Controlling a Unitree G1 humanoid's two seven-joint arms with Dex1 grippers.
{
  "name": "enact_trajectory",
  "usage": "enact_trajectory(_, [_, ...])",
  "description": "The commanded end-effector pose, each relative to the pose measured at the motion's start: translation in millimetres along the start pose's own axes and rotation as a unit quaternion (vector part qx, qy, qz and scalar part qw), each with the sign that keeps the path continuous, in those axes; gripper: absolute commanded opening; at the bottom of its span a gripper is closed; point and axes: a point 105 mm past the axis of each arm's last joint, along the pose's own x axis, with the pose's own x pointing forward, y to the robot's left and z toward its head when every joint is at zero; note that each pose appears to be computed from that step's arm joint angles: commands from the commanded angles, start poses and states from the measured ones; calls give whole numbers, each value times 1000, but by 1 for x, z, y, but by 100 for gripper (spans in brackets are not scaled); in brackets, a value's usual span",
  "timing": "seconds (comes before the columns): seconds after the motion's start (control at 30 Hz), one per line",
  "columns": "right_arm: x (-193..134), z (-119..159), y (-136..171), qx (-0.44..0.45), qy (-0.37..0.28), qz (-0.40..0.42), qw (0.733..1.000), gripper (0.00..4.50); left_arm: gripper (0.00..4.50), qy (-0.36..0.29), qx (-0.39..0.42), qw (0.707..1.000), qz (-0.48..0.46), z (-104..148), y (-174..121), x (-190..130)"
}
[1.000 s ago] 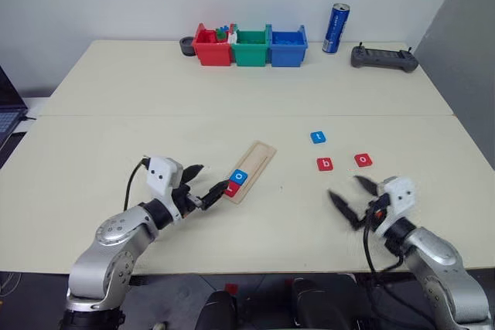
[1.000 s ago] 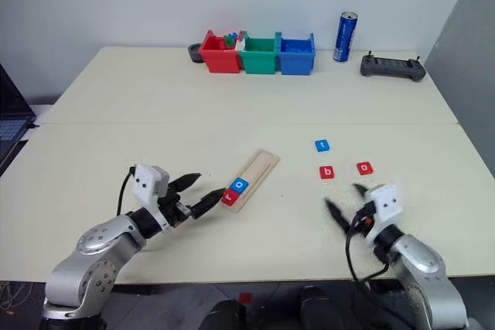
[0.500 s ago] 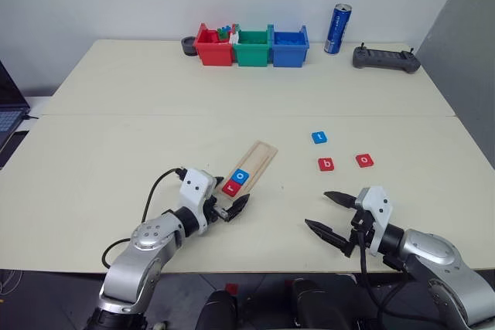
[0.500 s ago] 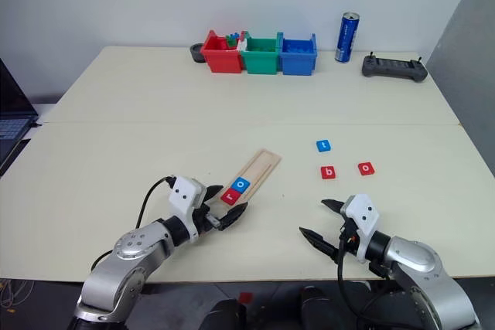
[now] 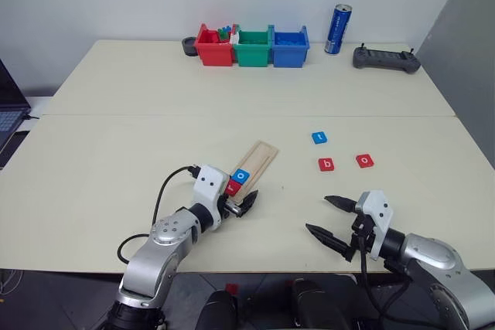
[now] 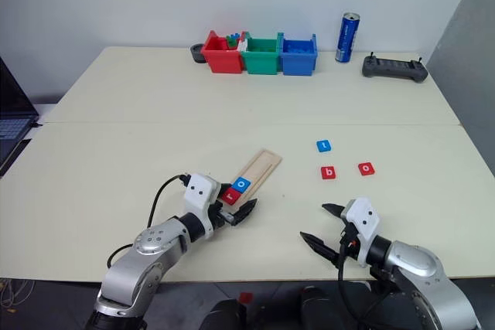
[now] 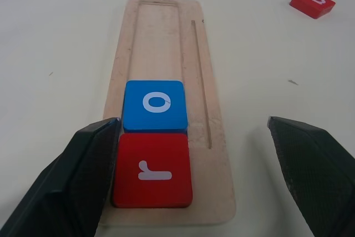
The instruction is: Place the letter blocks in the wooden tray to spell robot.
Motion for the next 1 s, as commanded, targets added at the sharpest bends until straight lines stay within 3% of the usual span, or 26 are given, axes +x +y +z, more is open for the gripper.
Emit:
enact_trajectory(0.03, [-1, 10, 6, -17, -12, 12, 1000, 448, 450, 20, -2, 999, 31, -7, 10, -4])
enact_trajectory(0.43, [2, 9, 11, -14, -9, 16, 1000, 448, 450, 23, 42, 999, 23, 4, 20, -4])
enact_trajectory(1.0, [5, 12, 13, -13, -13, 12, 1000, 448, 450, 73, 61, 995, -38, -8, 11, -2])
